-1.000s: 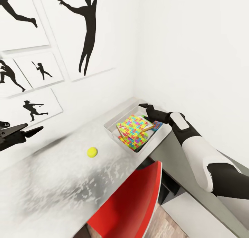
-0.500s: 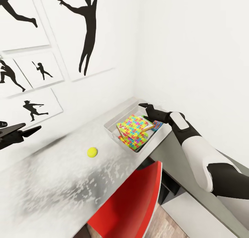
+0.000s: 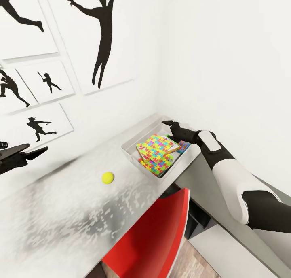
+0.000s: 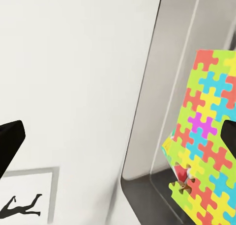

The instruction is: Put all the toys in the child's room - the three board games (two on the bed and one on the table), the two jigsaw puzzles on the table, and the tennis ball on the table - inside the toy box on the table in the child's room.

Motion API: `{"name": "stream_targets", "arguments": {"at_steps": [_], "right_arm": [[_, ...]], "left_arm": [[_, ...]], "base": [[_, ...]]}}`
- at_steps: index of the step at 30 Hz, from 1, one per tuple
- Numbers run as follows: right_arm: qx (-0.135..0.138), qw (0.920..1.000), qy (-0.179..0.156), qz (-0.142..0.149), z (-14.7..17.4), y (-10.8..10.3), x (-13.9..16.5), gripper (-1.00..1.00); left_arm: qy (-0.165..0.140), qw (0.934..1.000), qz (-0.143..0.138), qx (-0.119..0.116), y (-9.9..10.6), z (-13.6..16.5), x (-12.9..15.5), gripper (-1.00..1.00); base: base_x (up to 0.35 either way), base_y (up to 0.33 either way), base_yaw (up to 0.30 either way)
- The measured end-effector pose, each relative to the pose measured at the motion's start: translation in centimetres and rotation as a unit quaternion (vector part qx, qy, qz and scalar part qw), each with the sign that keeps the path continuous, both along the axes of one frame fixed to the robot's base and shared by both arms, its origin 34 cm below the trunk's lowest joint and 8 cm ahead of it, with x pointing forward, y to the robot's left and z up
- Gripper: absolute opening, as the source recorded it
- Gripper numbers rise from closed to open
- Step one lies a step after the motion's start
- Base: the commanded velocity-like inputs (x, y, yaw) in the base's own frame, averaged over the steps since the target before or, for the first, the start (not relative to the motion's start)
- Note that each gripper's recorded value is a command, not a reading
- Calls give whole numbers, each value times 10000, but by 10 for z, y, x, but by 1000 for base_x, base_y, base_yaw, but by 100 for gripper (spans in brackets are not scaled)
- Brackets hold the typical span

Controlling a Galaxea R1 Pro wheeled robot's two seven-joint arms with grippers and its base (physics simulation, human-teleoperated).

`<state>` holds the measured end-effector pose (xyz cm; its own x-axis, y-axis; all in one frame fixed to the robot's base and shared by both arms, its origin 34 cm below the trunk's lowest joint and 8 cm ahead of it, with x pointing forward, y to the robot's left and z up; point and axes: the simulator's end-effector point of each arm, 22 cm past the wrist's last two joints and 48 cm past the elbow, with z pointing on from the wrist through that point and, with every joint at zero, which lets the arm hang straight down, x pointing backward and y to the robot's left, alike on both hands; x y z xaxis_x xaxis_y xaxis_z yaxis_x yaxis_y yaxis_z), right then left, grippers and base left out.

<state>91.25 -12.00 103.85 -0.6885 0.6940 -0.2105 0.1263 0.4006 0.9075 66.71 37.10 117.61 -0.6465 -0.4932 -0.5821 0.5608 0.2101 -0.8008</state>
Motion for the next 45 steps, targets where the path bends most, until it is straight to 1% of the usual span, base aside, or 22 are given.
{"name": "stream_targets", "arguments": {"at_steps": [15,19,24,29,38,45], "right_arm": [[-2,10000,3,6,0,1,0,100],[-12,10000,-11,26,2,3,-1,100],[-112,9998,-39,157,3,15,-5,100],[-156,9998,-110,104,7,15,-3,100],[-181,9997,-146,82,9,16,-2,100],[-184,9996,-179,85,14,17,-2,100]], "left_arm": [[-1,10000,0,1,0,0,0,100],[-9,10000,1,8,0,1,0,100],[-33,10000,3,8,0,4,-1,100],[-68,10000,21,5,1,7,-2,100],[-107,9999,67,-3,4,10,-2,100],[-148,9999,75,-12,5,15,-4,100]], "base": [[-29,18,14],[-59,80,174],[-69,18,222],[-103,3,214],[-18,0,71],[-67,22,174]]}}
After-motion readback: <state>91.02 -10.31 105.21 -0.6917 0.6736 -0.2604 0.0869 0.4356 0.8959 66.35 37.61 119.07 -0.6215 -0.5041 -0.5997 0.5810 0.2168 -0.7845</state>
